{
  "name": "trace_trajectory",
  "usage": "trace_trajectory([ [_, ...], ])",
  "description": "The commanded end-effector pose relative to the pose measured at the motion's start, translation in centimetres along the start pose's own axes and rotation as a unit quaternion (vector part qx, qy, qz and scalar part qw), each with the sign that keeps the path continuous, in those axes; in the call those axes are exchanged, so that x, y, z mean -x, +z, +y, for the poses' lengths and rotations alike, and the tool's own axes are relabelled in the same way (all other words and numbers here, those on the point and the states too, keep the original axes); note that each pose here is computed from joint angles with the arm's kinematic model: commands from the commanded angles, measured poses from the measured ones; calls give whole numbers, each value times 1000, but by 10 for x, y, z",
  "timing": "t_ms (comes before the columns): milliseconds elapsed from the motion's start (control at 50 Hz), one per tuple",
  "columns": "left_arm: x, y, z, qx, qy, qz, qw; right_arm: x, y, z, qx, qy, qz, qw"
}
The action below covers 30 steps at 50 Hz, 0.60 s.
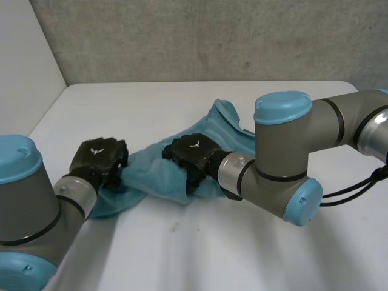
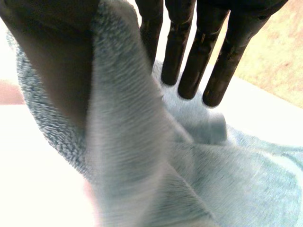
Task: Fold the laundry
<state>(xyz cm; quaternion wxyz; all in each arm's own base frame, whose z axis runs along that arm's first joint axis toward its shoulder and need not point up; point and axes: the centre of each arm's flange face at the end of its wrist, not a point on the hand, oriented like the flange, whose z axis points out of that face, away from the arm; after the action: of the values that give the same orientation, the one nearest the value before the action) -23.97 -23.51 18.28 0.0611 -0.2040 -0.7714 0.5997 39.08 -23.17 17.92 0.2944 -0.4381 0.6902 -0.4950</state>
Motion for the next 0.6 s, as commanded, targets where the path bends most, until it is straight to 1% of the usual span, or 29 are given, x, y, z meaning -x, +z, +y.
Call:
trace_trajectory([
  [20,5,-7,-4,27,2,-3,1000,-12,-6,-18,-13,-6,36,999],
  [40,4,-8,-12,18,4,-1,1000,-24,-11,-23,-16,-6,61,998],
  [60,4,-9,-20,10,7,1,1000,-24,-11,-23,-16,-6,61,998],
  [80,4,-9,-20,10,7,1,1000,-38,-16,-27,-19,-3,85,996],
  [100,2,-10,-28,1,10,5,1000,-38,-16,-27,-19,-3,85,996],
  [120,-1,-11,-40,-15,19,10,1000,-52,-23,-30,-20,4,109,994],
  [140,-1,-11,-40,-15,19,10,1000,-63,-29,-33,-23,6,126,992],
  [180,-6,-9,-64,-52,39,15,998,-72,-35,-34,-23,7,141,990],
  [240,-7,-6,-75,-71,52,14,996,-91,-46,-31,-19,18,165,986],
  [260,-9,-5,-87,-93,64,15,994,-101,-51,-28,-13,23,177,984],
  [280,-13,-3,-99,-112,75,21,991,-101,-51,-28,-13,23,177,984],
  [300,-13,-3,-99,-113,75,21,991,-108,-56,-24,-7,28,187,982],
  [340,-30,5,-111,-138,87,59,985,-113,-60,-19,0,34,193,981],
  [360,-30,6,-111,-138,88,59,985,-115,-63,-14,8,38,197,980],
  [380,-38,12,-112,-145,91,82,982,-115,-63,-14,8,38,197,980],
  [400,-38,12,-112,-145,91,83,982,-117,-67,-8,16,44,200,979],
  [440,-52,25,-109,-148,97,127,976,-118,-69,-3,22,50,202,978],
  [460,-52,26,-109,-148,97,128,976,-118,-72,2,29,55,205,977],
  [500,-67,39,-97,-139,102,173,970,-119,-75,6,35,59,206,976],
  [520,-67,39,-97,-139,102,173,970,-117,-78,11,39,63,206,976],
  [560,-78,51,-82,-122,105,204,966,-117,-80,15,43,65,207,975],
  [600,-81,58,-73,-110,105,212,965,-116,-82,18,44,67,207,975],
])
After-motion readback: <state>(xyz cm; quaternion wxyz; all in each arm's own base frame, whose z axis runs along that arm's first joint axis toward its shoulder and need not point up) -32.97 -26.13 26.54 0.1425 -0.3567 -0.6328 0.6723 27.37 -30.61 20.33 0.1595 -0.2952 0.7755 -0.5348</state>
